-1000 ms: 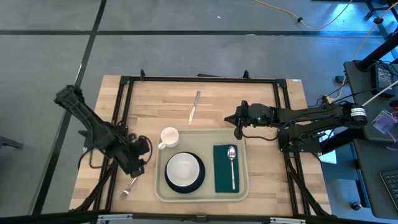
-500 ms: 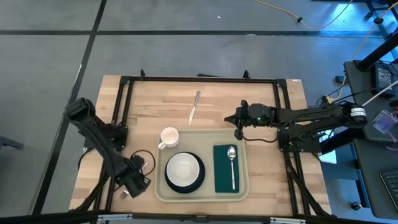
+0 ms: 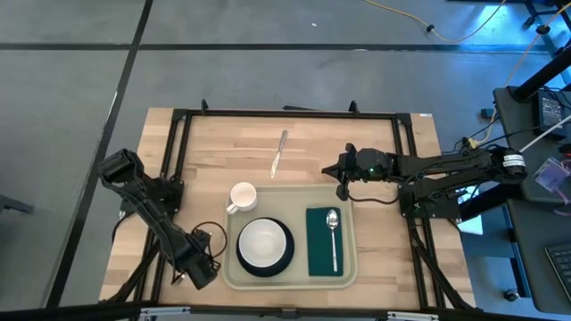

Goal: Set up tray
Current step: Put the silver fork on the green napkin to the left of the silver spoon

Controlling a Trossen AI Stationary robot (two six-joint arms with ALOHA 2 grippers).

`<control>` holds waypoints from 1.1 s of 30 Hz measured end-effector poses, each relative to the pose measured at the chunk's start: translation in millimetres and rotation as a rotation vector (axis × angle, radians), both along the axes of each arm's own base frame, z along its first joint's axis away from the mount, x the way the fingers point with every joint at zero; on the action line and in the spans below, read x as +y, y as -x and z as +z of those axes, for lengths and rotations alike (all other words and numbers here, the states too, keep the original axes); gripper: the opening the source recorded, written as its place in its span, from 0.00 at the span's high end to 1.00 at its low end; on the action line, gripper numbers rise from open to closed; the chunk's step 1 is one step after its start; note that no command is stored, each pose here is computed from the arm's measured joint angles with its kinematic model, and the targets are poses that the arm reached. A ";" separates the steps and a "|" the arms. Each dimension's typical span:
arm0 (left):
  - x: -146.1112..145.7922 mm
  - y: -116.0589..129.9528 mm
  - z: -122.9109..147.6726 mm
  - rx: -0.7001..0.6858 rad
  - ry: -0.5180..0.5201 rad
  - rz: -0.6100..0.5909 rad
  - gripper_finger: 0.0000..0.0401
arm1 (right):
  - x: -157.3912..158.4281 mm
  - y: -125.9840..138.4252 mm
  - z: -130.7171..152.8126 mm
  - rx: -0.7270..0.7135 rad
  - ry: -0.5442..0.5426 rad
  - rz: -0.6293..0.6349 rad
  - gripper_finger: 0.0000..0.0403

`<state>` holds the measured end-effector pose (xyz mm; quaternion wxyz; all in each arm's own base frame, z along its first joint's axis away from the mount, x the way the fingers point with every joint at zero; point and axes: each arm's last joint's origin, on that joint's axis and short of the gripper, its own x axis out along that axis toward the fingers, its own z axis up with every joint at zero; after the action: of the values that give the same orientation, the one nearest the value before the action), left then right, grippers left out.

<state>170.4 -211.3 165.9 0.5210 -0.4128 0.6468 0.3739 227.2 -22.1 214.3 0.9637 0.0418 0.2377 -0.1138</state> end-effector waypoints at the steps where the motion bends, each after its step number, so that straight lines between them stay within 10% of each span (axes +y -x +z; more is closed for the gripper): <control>1: 0.9 1.0 -1.2 0.012 -0.003 0.010 0.53 | 0.0 0.0 0.0 0.000 0.000 0.000 0.99; 15: 13.4 13.9 -39.3 0.016 0.077 0.039 0.61 | 0.0 0.0 0.1 -0.001 0.000 0.000 0.99; 33: 15.6 16.7 -41.9 -0.006 0.114 -0.260 0.93 | 0.0 0.0 0.1 0.000 0.005 0.002 0.99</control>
<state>153.7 -195.7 124.0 0.5427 -0.3554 0.7136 0.2647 227.2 -22.1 214.3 0.9639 0.0392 0.2376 -0.1134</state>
